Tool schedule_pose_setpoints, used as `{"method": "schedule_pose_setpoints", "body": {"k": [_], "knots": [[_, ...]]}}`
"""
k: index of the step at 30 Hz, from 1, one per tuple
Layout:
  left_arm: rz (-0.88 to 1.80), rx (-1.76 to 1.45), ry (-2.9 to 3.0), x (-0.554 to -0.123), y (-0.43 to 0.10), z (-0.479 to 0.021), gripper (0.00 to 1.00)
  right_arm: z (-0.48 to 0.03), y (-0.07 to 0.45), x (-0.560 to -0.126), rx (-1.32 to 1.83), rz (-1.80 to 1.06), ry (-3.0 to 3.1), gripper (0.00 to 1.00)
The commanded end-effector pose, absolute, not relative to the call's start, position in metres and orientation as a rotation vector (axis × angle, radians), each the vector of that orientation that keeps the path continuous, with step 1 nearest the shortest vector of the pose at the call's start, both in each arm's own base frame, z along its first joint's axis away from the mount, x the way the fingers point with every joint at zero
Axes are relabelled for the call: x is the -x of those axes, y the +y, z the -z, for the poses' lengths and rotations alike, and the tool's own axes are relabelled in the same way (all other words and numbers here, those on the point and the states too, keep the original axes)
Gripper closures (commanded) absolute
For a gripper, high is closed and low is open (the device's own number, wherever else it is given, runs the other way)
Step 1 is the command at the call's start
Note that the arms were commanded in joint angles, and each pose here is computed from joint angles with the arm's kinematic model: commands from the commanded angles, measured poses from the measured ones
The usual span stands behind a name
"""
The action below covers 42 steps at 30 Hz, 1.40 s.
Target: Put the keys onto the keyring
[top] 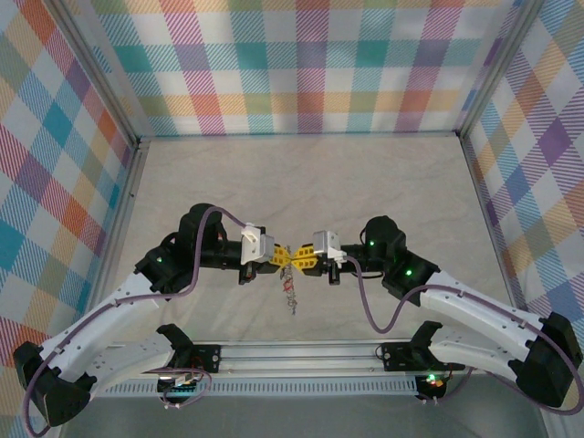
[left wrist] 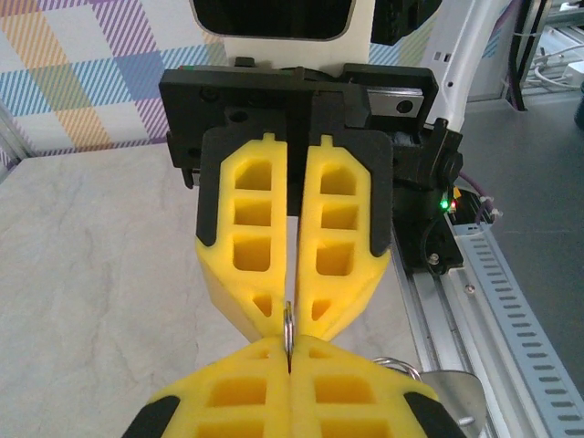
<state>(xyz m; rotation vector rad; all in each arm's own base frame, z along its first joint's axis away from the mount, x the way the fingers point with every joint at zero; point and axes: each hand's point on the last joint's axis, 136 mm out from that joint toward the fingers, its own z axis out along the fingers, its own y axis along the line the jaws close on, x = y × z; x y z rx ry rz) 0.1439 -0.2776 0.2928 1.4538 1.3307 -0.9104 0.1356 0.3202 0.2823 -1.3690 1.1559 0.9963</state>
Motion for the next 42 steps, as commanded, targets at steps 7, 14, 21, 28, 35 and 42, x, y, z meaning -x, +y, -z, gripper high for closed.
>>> {"method": "schedule_pose_setpoints", "body": {"k": [7,14,21,28,35,42], "knots": [[0.853,-1.372,1.364,-0.162,-0.279,-0.3,0.72,-0.284,0.323,-0.139,1.354,-0.969,1.112,1.0],[0.518,-1.053,1.718,-0.22,-0.231,-0.287,0.44,-0.248,0.311,-0.168,1.45,-0.615,1.197,1.0],[0.253,-0.424,2.088,-0.272,-0.139,-0.274,0.0,-0.219,0.307,-0.188,1.589,-0.285,1.185,1.0],[0.193,0.174,2.603,-0.304,-0.063,-0.19,0.02,-0.208,0.314,-0.192,1.649,-0.26,1.171,1.0],[0.257,0.24,2.826,-0.324,-0.062,-0.142,0.26,-0.206,0.32,-0.192,1.654,-0.298,1.191,1.0],[0.232,0.29,2.976,-0.346,-0.057,-0.102,0.48,-0.211,0.324,-0.191,1.599,-0.363,1.229,1.0]]}}
